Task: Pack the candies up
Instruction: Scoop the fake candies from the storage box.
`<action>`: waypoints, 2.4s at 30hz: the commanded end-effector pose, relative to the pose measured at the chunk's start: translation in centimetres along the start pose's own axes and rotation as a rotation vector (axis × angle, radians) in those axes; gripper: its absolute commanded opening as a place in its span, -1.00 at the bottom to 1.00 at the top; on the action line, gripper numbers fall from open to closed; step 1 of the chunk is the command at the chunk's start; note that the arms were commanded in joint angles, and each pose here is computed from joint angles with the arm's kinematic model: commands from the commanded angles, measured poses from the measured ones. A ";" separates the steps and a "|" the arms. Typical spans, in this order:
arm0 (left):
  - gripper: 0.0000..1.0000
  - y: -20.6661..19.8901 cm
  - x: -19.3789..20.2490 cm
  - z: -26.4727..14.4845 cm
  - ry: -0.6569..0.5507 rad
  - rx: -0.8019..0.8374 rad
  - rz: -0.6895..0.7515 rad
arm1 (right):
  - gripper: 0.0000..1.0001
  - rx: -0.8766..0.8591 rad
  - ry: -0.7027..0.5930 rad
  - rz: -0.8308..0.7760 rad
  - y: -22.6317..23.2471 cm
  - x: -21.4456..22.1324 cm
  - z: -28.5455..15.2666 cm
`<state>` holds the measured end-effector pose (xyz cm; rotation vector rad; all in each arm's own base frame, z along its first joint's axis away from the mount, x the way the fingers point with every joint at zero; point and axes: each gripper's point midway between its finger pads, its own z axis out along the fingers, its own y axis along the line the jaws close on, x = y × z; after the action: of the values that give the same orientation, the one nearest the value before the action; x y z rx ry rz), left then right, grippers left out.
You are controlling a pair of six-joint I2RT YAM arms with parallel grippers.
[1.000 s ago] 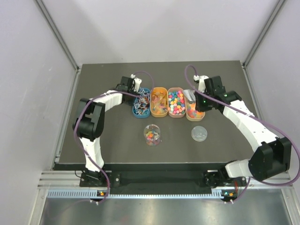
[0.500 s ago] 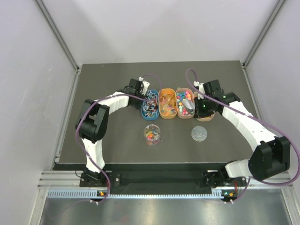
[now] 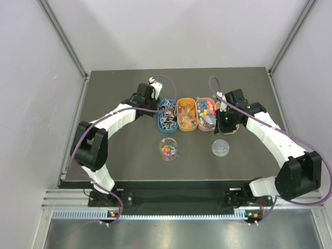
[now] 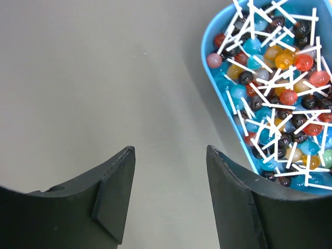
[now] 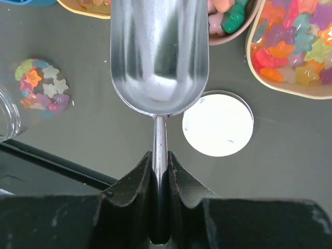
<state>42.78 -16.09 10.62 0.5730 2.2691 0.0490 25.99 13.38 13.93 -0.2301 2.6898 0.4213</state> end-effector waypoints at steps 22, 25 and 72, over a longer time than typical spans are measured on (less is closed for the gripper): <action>0.25 0.3 -0.3 -0.6 -0.035 -0.028 -0.064 | -1.00 0.076 0.112 0.003 -2.4 -1.6 2.5; 0.25 0.2 -0.1 -0.4 -0.030 -0.030 -0.065 | -1.00 0.089 0.126 -0.007 -2.8 -1.7 3.1; 0.25 0.4 3.3 -1.2 0.047 -0.012 -0.105 | -1.00 0.019 0.040 -0.208 -3.2 -6.8 11.5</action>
<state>40.06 -14.30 7.26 0.4566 2.3828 0.0281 36.03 13.52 6.28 -0.4740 2.7445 0.2636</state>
